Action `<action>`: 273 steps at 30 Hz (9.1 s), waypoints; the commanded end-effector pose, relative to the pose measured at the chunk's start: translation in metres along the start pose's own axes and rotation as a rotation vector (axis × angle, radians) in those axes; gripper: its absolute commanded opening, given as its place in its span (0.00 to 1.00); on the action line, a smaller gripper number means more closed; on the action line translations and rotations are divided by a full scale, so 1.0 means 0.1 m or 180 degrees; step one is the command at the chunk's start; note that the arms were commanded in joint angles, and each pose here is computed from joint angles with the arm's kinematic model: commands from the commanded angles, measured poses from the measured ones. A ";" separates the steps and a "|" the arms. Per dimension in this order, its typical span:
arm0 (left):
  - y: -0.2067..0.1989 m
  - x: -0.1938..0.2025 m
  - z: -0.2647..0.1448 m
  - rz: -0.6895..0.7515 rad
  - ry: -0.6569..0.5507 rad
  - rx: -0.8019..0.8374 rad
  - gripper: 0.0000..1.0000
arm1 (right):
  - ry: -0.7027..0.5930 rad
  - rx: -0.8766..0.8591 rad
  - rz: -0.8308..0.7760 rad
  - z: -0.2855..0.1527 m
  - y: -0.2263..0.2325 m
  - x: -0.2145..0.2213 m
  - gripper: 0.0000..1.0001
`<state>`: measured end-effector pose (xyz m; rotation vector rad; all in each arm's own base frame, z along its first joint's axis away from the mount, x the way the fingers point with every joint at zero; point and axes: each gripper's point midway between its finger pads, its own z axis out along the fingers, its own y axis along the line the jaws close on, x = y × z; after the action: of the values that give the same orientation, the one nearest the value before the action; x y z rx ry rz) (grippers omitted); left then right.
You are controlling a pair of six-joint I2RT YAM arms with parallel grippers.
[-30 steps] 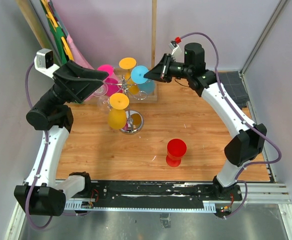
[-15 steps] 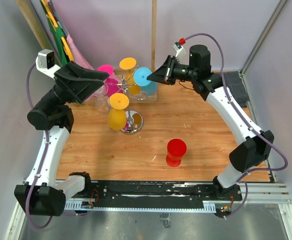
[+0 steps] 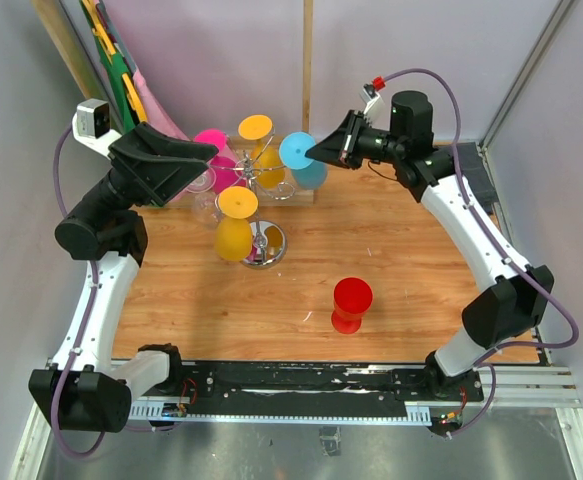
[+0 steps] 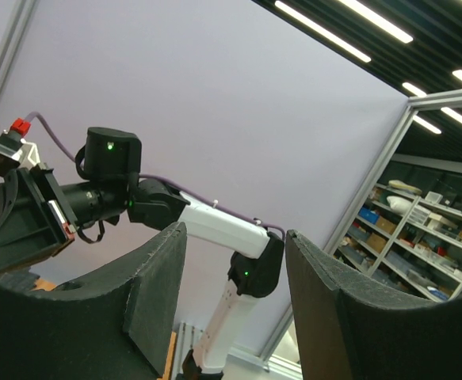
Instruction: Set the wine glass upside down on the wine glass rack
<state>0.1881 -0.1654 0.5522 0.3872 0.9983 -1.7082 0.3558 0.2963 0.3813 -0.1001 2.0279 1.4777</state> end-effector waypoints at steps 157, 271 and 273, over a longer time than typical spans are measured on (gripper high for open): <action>1.34 4.40 -0.37 0.1606 0.4123 -0.1885 0.40 | -0.0578 0.1112 0.0160 -1.37 -1.29 -0.06 0.50; 0.09 -0.51 0.04 -0.0564 -0.0392 0.1143 0.00 | -0.0728 -0.3243 -0.0407 -0.96 1.68 -0.55 0.50; 0.09 -0.54 0.04 -0.0597 -0.0425 0.1158 0.00 | -0.0698 -0.3326 -0.0382 -0.95 1.76 -0.53 0.50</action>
<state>0.2761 -0.1453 0.5744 0.1626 0.8608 -2.1016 0.3224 0.2654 0.5386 -0.3428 1.0716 2.1263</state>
